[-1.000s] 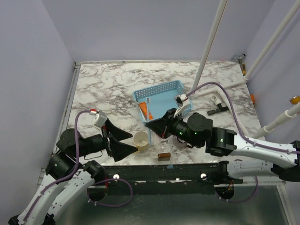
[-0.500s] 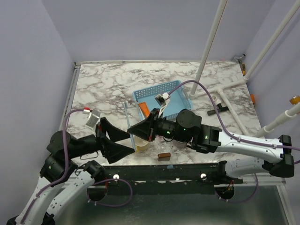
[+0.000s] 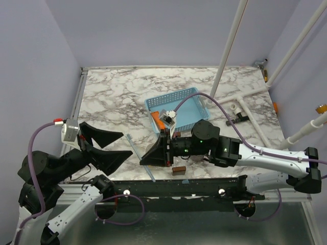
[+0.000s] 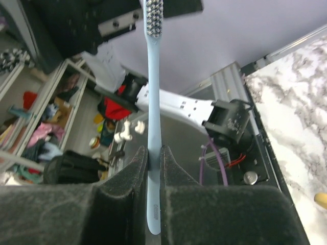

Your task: Prepare toiletry sets of a toothbrush and toothpaste on the tray

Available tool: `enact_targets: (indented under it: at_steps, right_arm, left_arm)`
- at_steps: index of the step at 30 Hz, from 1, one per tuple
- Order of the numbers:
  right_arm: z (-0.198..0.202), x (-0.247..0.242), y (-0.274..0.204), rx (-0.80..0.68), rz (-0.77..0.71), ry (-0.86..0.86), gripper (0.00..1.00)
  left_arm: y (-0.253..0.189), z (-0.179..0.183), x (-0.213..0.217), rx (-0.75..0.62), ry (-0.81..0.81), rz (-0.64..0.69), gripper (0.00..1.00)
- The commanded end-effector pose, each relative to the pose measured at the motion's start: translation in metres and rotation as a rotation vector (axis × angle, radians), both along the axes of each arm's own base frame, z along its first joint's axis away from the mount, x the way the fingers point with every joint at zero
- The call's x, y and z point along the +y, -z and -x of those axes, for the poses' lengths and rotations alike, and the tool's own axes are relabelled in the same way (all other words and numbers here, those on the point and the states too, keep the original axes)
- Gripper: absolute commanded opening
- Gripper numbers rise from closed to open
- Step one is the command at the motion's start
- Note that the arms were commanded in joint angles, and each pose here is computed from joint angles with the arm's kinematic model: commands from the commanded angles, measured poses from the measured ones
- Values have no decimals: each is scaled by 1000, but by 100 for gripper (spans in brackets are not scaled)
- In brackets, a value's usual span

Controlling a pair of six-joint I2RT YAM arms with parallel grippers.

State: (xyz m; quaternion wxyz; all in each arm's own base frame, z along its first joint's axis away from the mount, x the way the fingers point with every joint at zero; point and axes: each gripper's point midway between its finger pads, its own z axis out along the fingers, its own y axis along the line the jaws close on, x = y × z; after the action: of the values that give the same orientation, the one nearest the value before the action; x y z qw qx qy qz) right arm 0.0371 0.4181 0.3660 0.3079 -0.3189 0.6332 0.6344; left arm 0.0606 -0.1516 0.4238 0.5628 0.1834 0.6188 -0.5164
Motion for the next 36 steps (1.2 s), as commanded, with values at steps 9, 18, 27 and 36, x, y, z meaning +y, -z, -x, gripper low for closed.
enact_targets:
  at_steps: [9,18,27,36]
  right_arm:
    - [42,-20,21,-86,90,-252,1]
    - [52,-25,22,-122,115,-337,1]
    - [59,-25,12,-139,101,-391,1]
    - [56,-18,14,-133,117,-387,1]
  left_arm:
    - [-10,16,-9,43,113,-45,96]
    - [0,40,-13,182,236,-122,89]
    - [16,52,-17,261,319,-159,79]
    - [20,59,-17,278,353,-183,61]
